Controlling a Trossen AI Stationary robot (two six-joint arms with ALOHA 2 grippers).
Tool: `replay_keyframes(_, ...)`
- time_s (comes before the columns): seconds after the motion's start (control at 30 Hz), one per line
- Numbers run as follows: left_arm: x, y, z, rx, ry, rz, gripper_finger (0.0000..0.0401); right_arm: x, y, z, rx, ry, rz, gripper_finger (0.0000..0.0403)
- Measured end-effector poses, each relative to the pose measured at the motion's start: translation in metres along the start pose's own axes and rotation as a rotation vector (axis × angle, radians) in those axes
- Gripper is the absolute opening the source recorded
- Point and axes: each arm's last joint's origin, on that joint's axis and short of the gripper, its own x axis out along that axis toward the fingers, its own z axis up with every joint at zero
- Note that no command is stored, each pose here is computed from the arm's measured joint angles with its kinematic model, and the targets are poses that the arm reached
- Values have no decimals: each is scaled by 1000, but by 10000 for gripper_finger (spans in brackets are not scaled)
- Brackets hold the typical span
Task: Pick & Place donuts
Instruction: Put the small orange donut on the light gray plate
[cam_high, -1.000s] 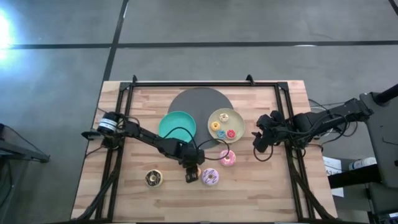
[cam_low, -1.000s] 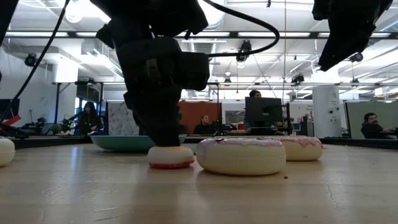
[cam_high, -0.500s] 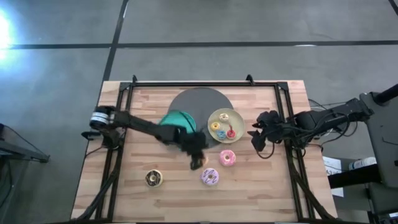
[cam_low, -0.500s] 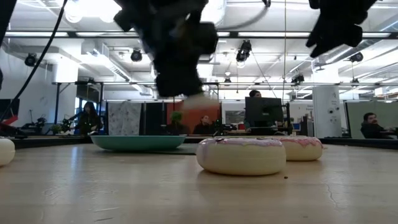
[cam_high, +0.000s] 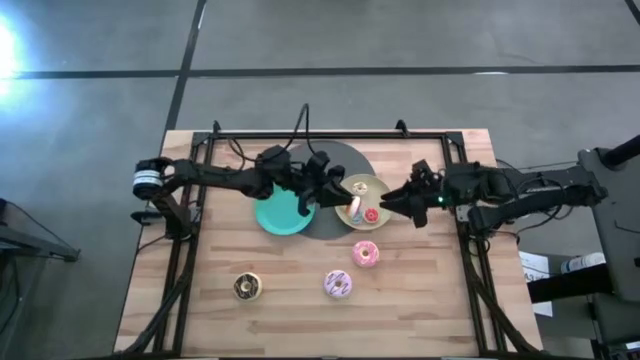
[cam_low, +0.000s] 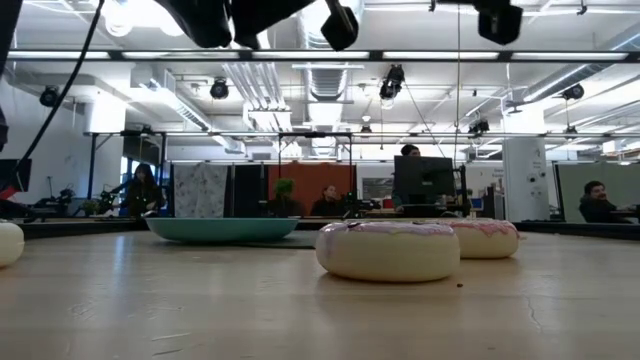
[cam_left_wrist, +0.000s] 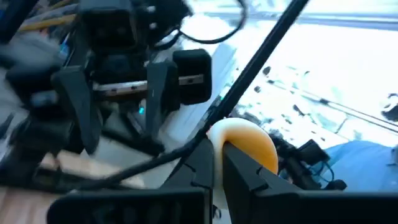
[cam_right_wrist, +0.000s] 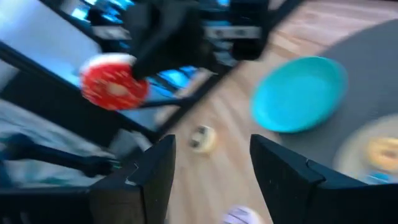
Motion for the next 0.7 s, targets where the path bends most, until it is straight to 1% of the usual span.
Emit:
replay_keyframes(0.13, 4, 0, 4, 42, -77, -84, 0, 11, 2, 10, 73, -46, 138, 199)
replay_keyframes(0.17, 4, -2, 5, 40, -89, -108, 0, 13, 2, 12, 77, -61, 145, 199)
replay_keyframes(0.23, 3, -1, 8, 26, -87, -102, 0, 13, 3, 14, 61, -76, 148, 199)
replay_keyframes(0.27, 2, -1, 9, 16, -79, -65, 0, 12, 4, 16, 63, -82, 152, 199)
replay_keyframes(0.3, 1, 4, 8, 12, -70, 4, 0, 12, 5, 18, 79, -90, 155, 199)
replay_keyframes(0.37, -4, 11, 7, 43, -44, 205, 0, 9, 6, 20, 106, -102, 137, 199)
replay_keyframes(0.4, -7, 16, 4, 74, -15, 337, 0, 8, 5, 20, 106, -99, 102, 199)
replay_keyframes(0.43, -10, 19, 4, 120, 2, 487, 0, 7, 4, 19, 101, -94, 42, 199)
replay_keyframes(0.47, -13, 21, 5, 174, 22, 616, 0, 5, 2, 17, 94, -87, -34, 199)
replay_keyframes(0.5, -16, 22, 6, 218, 51, 719, 0, 3, 0, 15, 79, -82, -128, 199)
replay_keyframes(0.53, -16, 22, 7, 243, 72, 766, 0, 2, -3, 13, 68, -78, -213, 199)
replay_keyframes(0.57, -15, 21, 10, 254, 87, 773, 0, 2, -4, 12, 68, -73, -272, 199)
replay_keyframes(0.6, -13, 21, 11, 261, 103, 768, 0, 4, -6, 11, 73, -60, -308, 199)
replay_keyframes(0.7, -7, 20, 15, 276, 127, 749, 0, 13, -7, 10, 82, -46, -328, 199)
